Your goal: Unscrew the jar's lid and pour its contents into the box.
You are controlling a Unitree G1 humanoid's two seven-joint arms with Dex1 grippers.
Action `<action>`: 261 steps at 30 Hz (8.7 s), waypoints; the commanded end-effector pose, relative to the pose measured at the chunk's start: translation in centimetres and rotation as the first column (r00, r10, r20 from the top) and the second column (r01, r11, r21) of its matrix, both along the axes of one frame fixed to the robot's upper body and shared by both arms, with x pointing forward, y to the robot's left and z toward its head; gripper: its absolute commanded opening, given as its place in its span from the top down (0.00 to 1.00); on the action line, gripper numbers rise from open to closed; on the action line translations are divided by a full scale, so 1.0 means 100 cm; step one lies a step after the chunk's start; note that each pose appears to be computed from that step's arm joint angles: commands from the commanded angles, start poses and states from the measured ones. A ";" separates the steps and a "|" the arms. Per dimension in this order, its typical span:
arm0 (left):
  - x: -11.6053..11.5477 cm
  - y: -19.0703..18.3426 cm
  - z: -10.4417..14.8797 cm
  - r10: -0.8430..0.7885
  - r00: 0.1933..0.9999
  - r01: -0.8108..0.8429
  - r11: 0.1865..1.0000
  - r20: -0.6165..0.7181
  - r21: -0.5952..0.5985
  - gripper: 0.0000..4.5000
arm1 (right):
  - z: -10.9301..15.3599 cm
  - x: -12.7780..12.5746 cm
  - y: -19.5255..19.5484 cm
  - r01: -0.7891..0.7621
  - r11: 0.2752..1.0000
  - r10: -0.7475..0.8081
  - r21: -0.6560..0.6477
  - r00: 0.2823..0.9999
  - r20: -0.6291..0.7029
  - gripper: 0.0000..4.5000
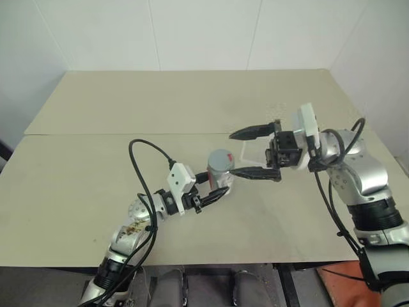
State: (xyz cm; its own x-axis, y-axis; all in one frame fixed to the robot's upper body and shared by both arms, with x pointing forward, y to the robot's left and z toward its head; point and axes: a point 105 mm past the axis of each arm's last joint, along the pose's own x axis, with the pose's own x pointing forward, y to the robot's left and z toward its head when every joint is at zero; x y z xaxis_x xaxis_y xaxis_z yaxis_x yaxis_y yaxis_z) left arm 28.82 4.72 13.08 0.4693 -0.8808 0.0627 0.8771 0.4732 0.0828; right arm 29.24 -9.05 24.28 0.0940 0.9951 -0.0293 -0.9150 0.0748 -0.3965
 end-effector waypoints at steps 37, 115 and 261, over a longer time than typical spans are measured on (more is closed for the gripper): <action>-0.002 -0.004 0.007 -0.011 0.999 0.012 1.000 0.049 -0.014 0.46 | -0.007 0.002 0.007 0.111 0.994 -0.111 -0.006 0.993 0.031 0.01; -0.002 -0.005 0.005 -0.035 0.997 0.036 0.999 0.065 -0.012 0.46 | -0.004 0.001 -0.014 0.189 0.982 -0.190 0.020 0.980 0.063 0.01; -0.003 -0.002 0.001 -0.022 0.997 0.022 1.000 0.073 0.001 0.46 | -0.012 -0.004 0.021 0.148 0.988 -0.150 0.039 0.986 0.072 0.01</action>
